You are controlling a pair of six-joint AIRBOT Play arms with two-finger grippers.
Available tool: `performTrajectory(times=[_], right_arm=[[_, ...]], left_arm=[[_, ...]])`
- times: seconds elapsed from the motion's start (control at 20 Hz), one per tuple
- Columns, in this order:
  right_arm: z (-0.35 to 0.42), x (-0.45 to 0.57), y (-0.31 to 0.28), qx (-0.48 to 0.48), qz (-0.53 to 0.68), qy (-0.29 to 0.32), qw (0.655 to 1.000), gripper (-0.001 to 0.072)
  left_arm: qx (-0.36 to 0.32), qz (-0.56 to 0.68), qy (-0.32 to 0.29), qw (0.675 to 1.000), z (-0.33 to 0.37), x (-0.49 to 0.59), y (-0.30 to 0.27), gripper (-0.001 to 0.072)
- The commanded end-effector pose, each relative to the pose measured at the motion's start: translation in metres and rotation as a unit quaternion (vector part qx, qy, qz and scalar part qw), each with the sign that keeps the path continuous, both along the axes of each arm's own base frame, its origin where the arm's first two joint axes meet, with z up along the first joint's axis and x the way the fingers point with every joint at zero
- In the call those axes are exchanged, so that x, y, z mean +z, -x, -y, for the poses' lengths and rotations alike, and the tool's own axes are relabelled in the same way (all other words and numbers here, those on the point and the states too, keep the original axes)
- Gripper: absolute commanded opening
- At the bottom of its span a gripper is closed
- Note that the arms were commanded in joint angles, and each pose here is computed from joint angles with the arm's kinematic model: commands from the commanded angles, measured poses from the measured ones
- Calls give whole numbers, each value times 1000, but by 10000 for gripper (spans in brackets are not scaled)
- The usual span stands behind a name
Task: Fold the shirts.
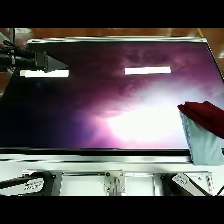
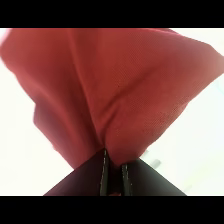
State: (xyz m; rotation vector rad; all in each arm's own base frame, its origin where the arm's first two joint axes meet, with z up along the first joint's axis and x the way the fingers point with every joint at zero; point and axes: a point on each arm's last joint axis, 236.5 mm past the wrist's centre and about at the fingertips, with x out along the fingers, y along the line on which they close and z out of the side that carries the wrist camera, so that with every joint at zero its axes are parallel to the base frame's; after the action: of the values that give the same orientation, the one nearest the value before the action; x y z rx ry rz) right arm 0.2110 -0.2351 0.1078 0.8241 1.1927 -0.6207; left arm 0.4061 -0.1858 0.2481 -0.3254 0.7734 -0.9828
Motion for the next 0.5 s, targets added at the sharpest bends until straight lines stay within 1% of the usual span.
performTrajectory(times=[0.0, 0.1, 0.25, 0.35, 0.4, 0.45], right_arm=[[-15, -33, 50, -22, -89, -11, 996, 67], [-35, -64, 63, -30, -108, -41, 993, 68], [-54, -106, 94, -33, -166, -66, 983, 67], [-58, -123, 112, -38, -203, -68, 976, 68], [-54, -129, 116, -51, -209, -58, 975, 86], [-46, -133, 117, -58, -210, -41, 975, 256]], left_arm=[[-1, 0, 0, 1000, 1, 0, 1, 40], [-1, 0, 0, 1000, 1, 0, 1, 40], [-1, 0, 0, 1000, 1, 0, 1, 40], [-1, 0, 0, 1000, 1, 0, 0, 40], [-1, 0, 0, 1000, 1, 0, 0, 40], [0, -1, 1, 1000, 1, 0, 0, 39]])
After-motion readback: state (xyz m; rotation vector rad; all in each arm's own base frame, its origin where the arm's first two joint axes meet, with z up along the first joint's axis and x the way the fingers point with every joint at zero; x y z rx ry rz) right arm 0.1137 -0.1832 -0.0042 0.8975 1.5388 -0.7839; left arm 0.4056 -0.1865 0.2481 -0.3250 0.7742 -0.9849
